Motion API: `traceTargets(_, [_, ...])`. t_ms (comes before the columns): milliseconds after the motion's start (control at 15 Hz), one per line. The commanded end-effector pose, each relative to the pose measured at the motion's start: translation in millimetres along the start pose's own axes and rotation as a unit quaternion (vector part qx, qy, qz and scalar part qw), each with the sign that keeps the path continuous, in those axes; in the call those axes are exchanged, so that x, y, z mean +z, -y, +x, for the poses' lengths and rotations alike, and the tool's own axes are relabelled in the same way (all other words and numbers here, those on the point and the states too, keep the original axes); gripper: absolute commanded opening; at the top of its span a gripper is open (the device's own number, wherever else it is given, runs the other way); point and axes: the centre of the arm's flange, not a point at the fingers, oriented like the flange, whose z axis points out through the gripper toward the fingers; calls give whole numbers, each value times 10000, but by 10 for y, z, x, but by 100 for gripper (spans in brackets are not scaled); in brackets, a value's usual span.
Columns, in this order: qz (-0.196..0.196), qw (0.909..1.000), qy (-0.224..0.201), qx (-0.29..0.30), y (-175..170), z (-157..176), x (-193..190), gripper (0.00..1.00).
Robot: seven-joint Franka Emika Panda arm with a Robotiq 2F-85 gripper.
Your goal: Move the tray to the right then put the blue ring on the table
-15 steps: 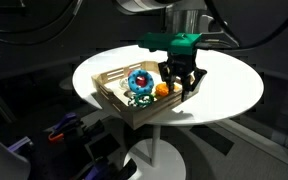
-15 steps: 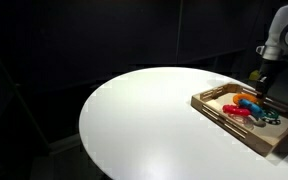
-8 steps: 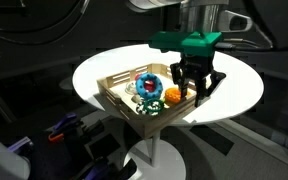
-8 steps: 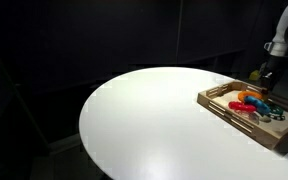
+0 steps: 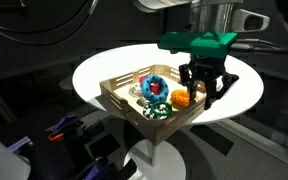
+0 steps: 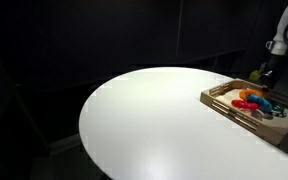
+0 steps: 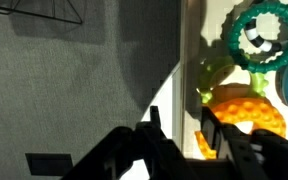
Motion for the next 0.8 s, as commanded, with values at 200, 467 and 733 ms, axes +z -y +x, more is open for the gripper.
traceTargets(200, [-13, 9999, -124, 78, -249, 147, 2, 46])
traceTargets(467, [-36, 9998, -143, 152, -339, 169, -12, 47])
traceTargets(733, [-2, 9998, -171, 140, -325, 177, -54, 57])
